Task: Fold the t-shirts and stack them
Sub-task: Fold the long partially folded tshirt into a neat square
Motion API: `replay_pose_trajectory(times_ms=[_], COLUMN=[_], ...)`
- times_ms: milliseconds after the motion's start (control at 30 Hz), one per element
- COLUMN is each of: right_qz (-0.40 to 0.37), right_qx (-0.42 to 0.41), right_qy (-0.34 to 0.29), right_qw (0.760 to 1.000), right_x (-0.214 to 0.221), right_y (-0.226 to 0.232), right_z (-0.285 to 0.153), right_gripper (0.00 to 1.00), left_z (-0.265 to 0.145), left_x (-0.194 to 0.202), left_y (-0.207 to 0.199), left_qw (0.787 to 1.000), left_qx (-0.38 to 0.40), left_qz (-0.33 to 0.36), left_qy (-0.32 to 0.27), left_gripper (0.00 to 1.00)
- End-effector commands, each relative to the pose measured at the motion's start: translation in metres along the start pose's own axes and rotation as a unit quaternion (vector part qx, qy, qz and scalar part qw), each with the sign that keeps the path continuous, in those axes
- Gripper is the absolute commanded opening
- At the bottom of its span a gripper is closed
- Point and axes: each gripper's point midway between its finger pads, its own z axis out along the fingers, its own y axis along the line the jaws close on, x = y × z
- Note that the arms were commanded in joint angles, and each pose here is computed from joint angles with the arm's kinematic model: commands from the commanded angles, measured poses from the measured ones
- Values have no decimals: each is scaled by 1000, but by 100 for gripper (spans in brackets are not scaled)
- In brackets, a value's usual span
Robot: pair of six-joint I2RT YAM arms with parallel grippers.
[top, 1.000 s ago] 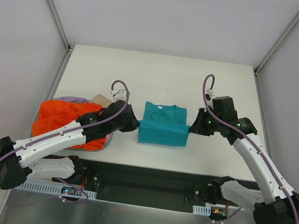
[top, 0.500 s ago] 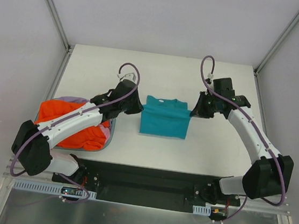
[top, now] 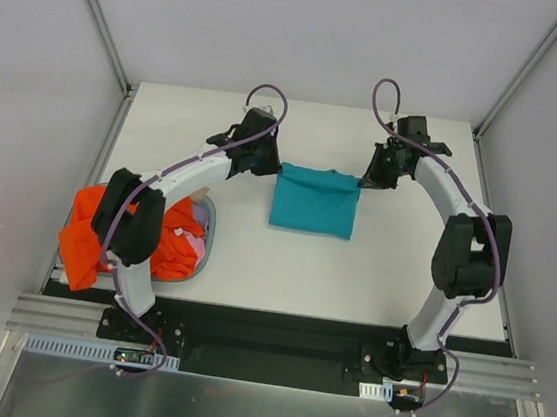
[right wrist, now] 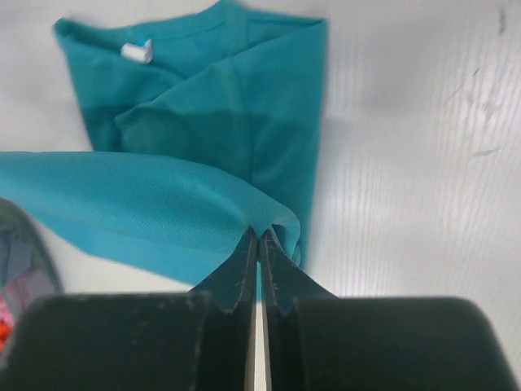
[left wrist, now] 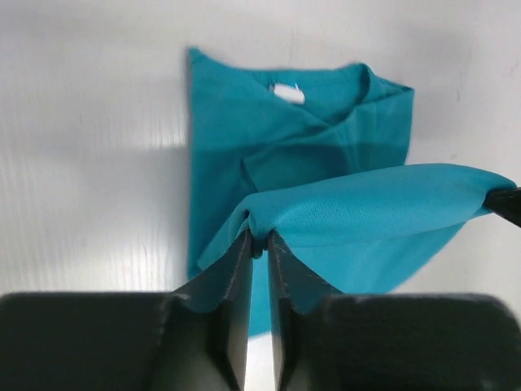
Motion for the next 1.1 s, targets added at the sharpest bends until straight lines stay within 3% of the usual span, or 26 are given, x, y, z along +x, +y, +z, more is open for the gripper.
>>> replay_pose_trajectory(times_ms=[0, 33, 67, 100, 200, 233, 367, 433, 667, 767, 1067], right_qz=[3, 5, 1, 5, -7, -13, -16, -17, 14, 29, 82], right_qx=[49, 57, 65, 76, 64, 59, 18, -9, -177, -200, -165], right_qy=[-34, -39, -42, -27, -35, -31, -34, -49, -5, 20, 77], right_qw=[998, 998, 997, 997, 997, 998, 999, 999, 984, 979, 980], right_x=[-44, -52, -59, -58, -77, -72, -52, -47, 9, 23, 58], right_y=[-23, -26, -31, -38, -24, -23, -7, 7, 65, 71, 42], right_z=[32, 38, 44, 57, 43, 40, 16, 0, -1, 13, 63], right_gripper=[7, 36, 52, 60, 73, 79, 99, 99, 97, 97, 97], left_z=[36, 51, 57, 67, 57, 51, 26, 15, 5, 14, 48], left_x=[-21, -24, -29, -27, -48, -50, -49, -41, 0, 19, 75], left_y=[-5, -6, -3, 0, -15, -18, -32, -38, -54, -57, -46], left_qw=[999, 999, 999, 999, 998, 997, 996, 994, 986, 981, 967], left_qx=[23, 26, 27, 28, 61, 67, 90, 103, 153, 170, 193], left_qz=[16, 14, 9, 3, -3, 0, 8, 8, -11, -27, -58], left_qy=[17, 25, 26, 38, 26, 25, 21, 29, 68, 91, 158], left_gripper=[23, 30, 40, 55, 72, 98, 99, 99, 99, 99, 99])
